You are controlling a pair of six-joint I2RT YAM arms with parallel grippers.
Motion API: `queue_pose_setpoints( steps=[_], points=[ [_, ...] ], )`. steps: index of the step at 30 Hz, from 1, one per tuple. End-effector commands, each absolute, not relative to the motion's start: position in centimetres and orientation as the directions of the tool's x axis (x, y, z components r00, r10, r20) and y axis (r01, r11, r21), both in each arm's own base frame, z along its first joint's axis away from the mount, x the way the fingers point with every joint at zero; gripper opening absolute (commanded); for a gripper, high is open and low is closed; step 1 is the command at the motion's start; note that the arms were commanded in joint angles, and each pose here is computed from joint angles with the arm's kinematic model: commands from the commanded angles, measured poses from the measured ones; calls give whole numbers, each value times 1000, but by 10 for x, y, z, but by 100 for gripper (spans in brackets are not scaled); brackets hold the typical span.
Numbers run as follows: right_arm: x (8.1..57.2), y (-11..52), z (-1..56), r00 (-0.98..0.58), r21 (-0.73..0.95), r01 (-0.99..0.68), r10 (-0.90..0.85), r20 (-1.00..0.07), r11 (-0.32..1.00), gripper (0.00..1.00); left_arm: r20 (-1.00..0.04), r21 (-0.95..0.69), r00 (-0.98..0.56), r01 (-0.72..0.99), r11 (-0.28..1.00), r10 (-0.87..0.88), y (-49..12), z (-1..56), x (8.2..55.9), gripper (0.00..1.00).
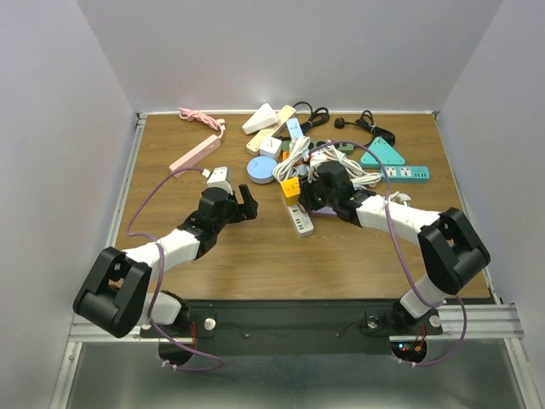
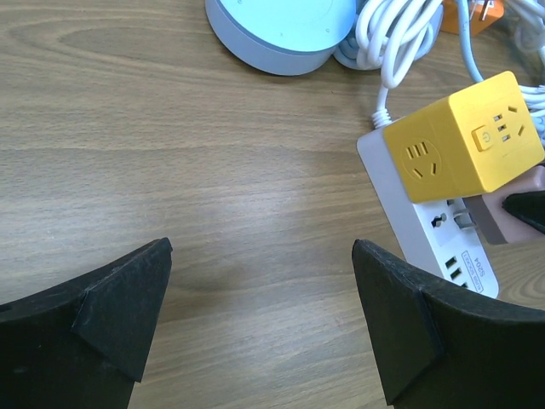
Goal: Insert the plug
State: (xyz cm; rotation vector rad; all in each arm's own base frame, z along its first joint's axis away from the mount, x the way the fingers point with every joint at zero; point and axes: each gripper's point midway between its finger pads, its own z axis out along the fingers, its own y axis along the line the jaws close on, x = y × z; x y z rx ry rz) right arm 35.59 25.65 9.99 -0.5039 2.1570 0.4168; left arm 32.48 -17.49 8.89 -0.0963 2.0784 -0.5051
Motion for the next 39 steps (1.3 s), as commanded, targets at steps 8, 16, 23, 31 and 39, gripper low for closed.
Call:
queue_pose_setpoints(
  steps=[8, 16, 23, 31, 39],
  points=[
    [370, 264, 129, -400, 51, -488, -172, -900, 871, 0, -811, -388, -522, 145, 910, -263, -171, 88, 325, 99],
    [359, 265, 109, -399, 47, -516, -192, -897, 855, 1, -810, -385, -527, 144, 912, -259, -169, 85, 323, 99],
    [355, 265, 101, -386, 20, -541, -227, -894, 841, 0, -812, -385, -525, 151, 911, -256, -169, 86, 322, 99],
    [350, 270, 88, -395, 13, -563, -255, -882, 826, 0, -812, -386, -526, 157, 909, -253, -169, 86, 320, 99],
    [351, 272, 66, -434, 5, -555, -284, -855, 832, 0, -815, -389, -519, 165, 906, -255, -169, 89, 318, 99]
  ],
)
